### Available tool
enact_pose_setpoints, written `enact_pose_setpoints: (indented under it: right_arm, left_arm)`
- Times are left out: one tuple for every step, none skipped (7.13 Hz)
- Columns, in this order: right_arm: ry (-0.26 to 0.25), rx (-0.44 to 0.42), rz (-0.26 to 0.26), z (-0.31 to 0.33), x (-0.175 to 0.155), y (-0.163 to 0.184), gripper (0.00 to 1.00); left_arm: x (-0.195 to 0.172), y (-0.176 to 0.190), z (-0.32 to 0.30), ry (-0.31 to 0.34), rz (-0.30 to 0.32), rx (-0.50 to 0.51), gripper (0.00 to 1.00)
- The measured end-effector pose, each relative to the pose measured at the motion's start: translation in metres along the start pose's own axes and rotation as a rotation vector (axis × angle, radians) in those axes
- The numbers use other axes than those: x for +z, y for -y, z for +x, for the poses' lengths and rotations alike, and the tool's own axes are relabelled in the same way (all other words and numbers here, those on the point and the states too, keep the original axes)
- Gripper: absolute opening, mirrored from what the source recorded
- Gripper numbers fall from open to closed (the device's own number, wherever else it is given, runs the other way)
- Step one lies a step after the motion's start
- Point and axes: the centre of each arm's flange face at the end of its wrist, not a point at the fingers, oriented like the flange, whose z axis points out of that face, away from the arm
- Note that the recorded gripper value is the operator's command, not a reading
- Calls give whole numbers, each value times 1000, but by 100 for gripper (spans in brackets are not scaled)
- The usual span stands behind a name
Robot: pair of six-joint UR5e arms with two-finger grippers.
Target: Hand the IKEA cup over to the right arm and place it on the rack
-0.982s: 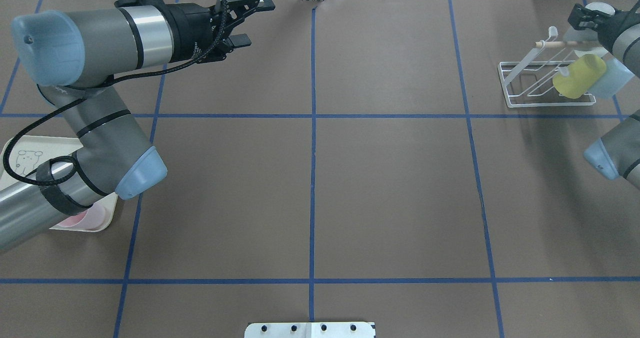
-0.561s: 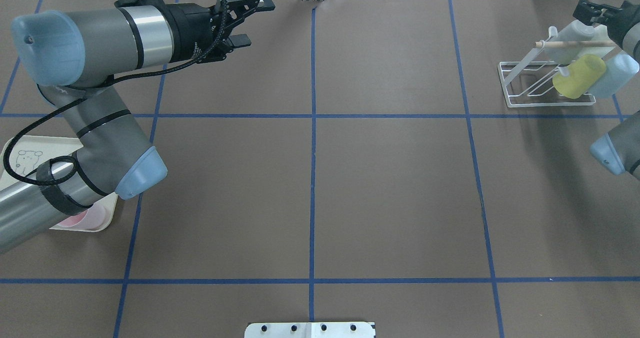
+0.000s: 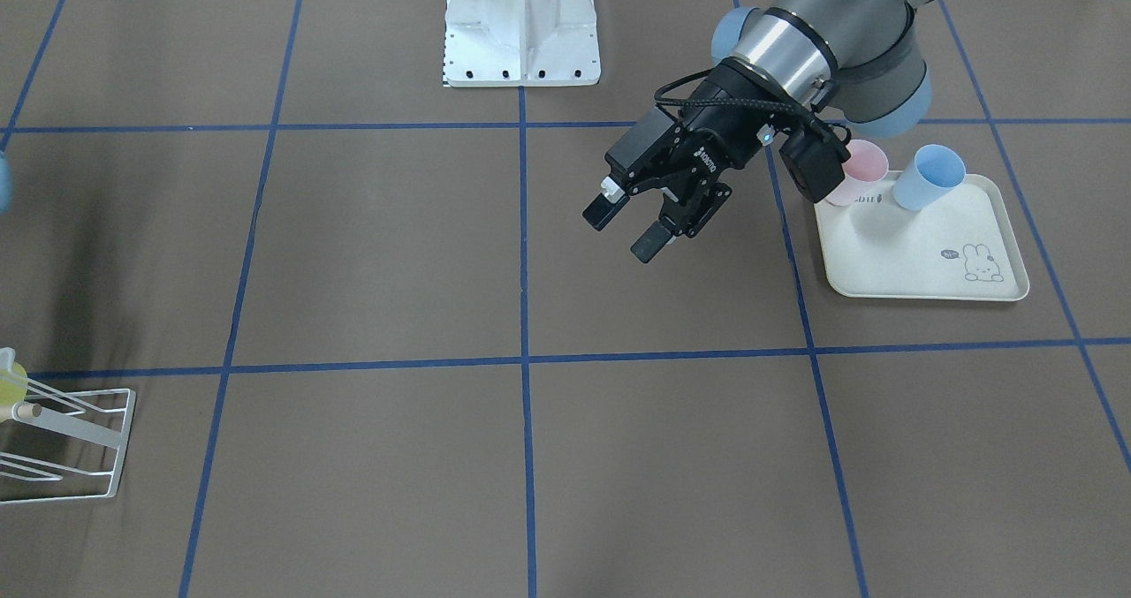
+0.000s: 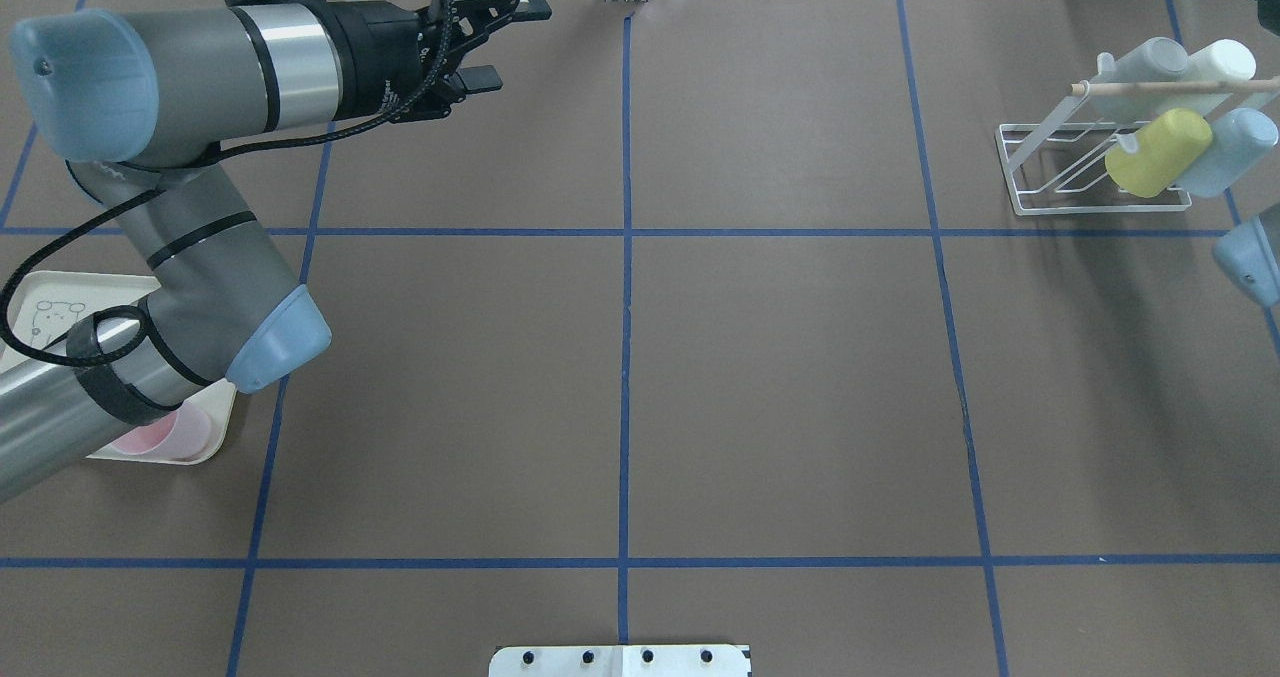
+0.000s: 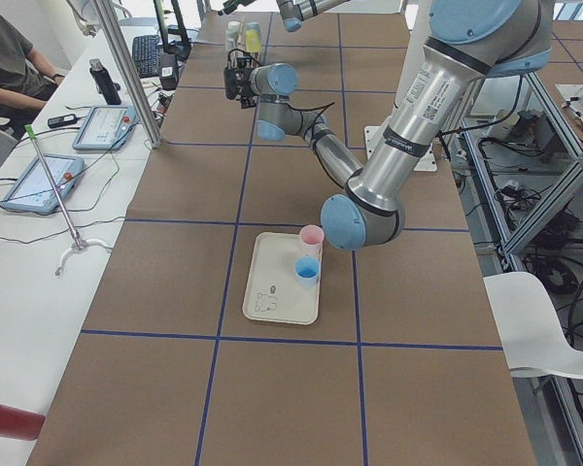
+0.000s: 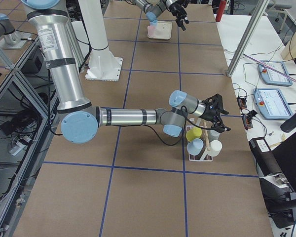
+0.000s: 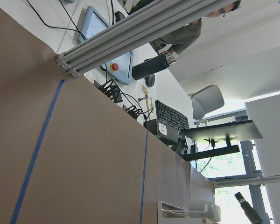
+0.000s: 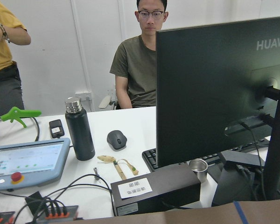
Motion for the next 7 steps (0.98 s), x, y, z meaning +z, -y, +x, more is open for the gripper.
enact_pose_setpoints:
  right_arm:
    - [45, 75, -13, -22, -14, 14, 100]
    - [97, 169, -45, -53, -36, 30, 100]
    - [149, 265, -96, -88, -63, 45, 100]
    - [202, 348, -152, -123, -89, 52, 100]
    - [256, 417, -205, -158, -110, 47, 100]
    - [315, 485, -260, -194, -129, 34, 100]
    - [359, 527, -307, -221, -144, 20, 100]
  left_arm:
    - [-6, 17, 0, 39, -13, 43, 100]
    - [-16, 41, -6, 106, -28, 111, 100]
    - [-32, 61, -22, 169, -42, 187, 100]
    - [-57, 81, -50, 226, -66, 263, 100]
    - [-92, 100, -86, 282, -106, 336, 100]
    - [-138, 117, -131, 342, -147, 419, 100]
    - [-184, 128, -176, 404, -175, 505, 100]
